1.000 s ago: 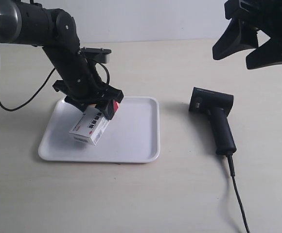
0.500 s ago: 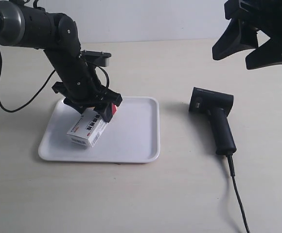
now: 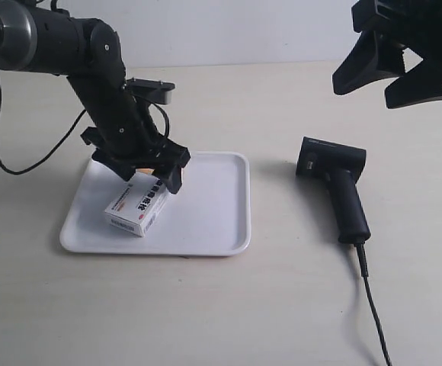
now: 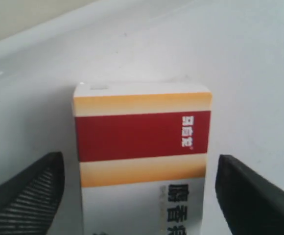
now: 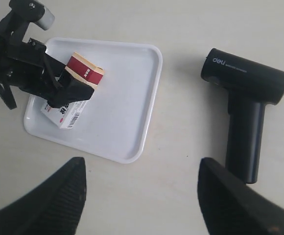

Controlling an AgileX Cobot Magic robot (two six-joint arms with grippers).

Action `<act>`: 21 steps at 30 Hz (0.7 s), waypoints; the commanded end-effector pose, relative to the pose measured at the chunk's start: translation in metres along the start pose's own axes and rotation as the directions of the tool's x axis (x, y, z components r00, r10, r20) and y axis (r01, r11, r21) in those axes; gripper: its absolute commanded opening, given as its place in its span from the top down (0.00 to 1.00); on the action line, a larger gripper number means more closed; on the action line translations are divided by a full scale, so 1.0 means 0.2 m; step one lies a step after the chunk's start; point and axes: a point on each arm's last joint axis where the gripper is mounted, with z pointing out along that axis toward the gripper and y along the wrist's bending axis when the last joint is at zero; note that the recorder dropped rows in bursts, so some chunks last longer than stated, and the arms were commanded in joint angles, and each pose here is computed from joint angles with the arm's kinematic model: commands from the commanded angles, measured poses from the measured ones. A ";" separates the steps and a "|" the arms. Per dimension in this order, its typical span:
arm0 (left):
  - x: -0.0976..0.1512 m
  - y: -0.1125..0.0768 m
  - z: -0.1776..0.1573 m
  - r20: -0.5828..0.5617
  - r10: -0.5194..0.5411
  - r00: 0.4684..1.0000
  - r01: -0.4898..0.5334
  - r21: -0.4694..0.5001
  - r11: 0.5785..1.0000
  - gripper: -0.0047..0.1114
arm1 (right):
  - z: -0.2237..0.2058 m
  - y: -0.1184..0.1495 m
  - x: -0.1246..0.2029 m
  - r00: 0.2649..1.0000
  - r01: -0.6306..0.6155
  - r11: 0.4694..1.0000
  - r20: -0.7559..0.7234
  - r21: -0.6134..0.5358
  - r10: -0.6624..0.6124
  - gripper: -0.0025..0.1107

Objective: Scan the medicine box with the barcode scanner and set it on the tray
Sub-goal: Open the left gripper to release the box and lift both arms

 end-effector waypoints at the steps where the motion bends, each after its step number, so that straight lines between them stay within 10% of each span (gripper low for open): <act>1: -0.04 -0.02 -0.23 0.100 0.044 0.994 -0.041 -0.024 0.999 0.27 | -0.01 0.00 0.00 1.000 0.007 1.000 0.014 -0.004 -0.007 0.43; 4: -0.04 -0.02 -0.40 0.165 0.041 0.985 -0.037 -0.029 0.999 0.35 | -0.01 0.00 0.00 1.000 0.007 1.000 0.014 -0.004 -0.007 0.43; 12: 0.01 -0.05 -0.68 0.278 0.081 0.957 -0.072 -0.044 0.996 0.96 | -0.01 0.00 -0.01 0.999 0.021 1.000 0.024 0.008 -0.021 0.47; 21: 0.09 -0.11 -0.92 0.377 0.085 0.922 -0.082 -0.023 0.996 0.95 | -0.01 -0.01 -0.01 0.996 0.081 0.997 0.036 0.010 -0.081 0.89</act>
